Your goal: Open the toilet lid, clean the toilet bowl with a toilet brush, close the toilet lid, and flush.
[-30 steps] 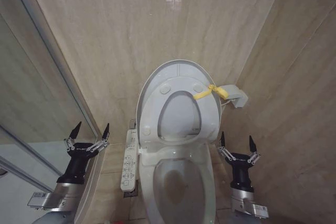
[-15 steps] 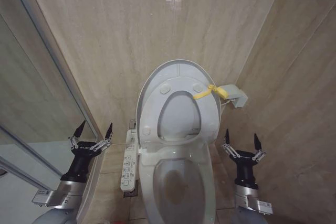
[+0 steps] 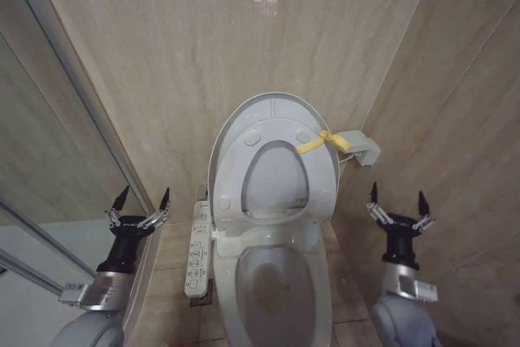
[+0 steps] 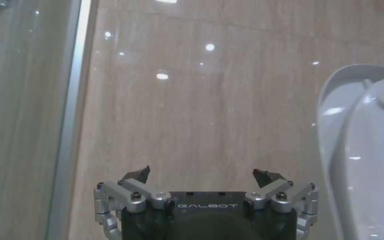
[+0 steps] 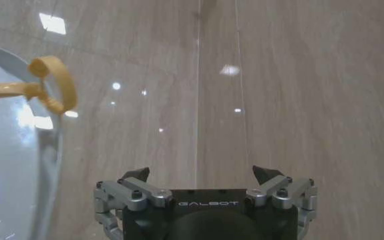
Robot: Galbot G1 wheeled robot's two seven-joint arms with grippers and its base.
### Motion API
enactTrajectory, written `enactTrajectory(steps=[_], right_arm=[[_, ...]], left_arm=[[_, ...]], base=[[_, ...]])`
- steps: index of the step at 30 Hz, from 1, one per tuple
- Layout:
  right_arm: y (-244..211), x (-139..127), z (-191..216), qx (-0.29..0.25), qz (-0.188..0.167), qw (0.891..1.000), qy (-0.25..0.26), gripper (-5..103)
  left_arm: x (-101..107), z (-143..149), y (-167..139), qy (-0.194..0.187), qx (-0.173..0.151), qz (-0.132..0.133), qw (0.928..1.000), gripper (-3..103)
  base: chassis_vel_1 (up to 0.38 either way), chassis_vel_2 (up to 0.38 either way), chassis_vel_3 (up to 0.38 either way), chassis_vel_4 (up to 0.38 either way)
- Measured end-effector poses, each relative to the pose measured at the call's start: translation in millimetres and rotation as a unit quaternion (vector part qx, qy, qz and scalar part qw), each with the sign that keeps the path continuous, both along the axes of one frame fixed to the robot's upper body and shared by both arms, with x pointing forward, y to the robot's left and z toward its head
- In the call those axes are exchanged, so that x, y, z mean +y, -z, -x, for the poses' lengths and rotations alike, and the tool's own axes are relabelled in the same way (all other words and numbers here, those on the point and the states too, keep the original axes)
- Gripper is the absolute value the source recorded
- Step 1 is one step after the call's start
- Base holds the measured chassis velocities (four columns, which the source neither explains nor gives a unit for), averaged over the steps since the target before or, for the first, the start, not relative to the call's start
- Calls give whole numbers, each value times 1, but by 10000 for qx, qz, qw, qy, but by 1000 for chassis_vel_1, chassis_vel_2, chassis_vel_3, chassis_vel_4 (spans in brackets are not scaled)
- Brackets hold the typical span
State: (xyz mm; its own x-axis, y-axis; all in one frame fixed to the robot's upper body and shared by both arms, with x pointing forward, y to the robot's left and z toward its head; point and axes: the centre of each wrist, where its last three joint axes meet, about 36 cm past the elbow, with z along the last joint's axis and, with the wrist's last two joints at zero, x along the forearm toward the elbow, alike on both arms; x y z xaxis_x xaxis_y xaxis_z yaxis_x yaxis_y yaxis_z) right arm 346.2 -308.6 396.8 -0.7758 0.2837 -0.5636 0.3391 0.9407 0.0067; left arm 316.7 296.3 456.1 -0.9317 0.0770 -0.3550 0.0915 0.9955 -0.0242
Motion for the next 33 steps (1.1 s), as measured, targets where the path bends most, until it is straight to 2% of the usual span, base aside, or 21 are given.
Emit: enactTrajectory(steps=[5,10,12,17,20,29,33], right_arm=[[-10,-22,-20,-10,235,9995,195,100],[-8,-37,-47,44,348,9993,151,100],[-9,-38,-52,47,331,9994,121,100],[-11,-36,-95,178,14,9998,-123,100],[-8,-41,-119,255,60,9995,-168,100],[-8,-45,-149,346,109,9989,-304,100],[-14,-30,-162,342,-26,9980,-540,100]], left_arm=[[4,-7,6,-72,54,-2,10000,100],[7,-14,7,-114,58,5,9999,100],[7,-14,7,-122,61,5,9999,100],[16,-20,9,-249,83,-15,9997,100],[22,-21,8,-310,86,-24,9995,100],[25,-21,8,-349,91,-7,9993,100],[26,-20,8,-378,98,-1,9992,100]], base=[[0,0,0,0],[0,0,0,0],[0,0,0,0],[0,0,0,0],[0,0,0,0],[0,0,0,0],[0,0,0,0]])
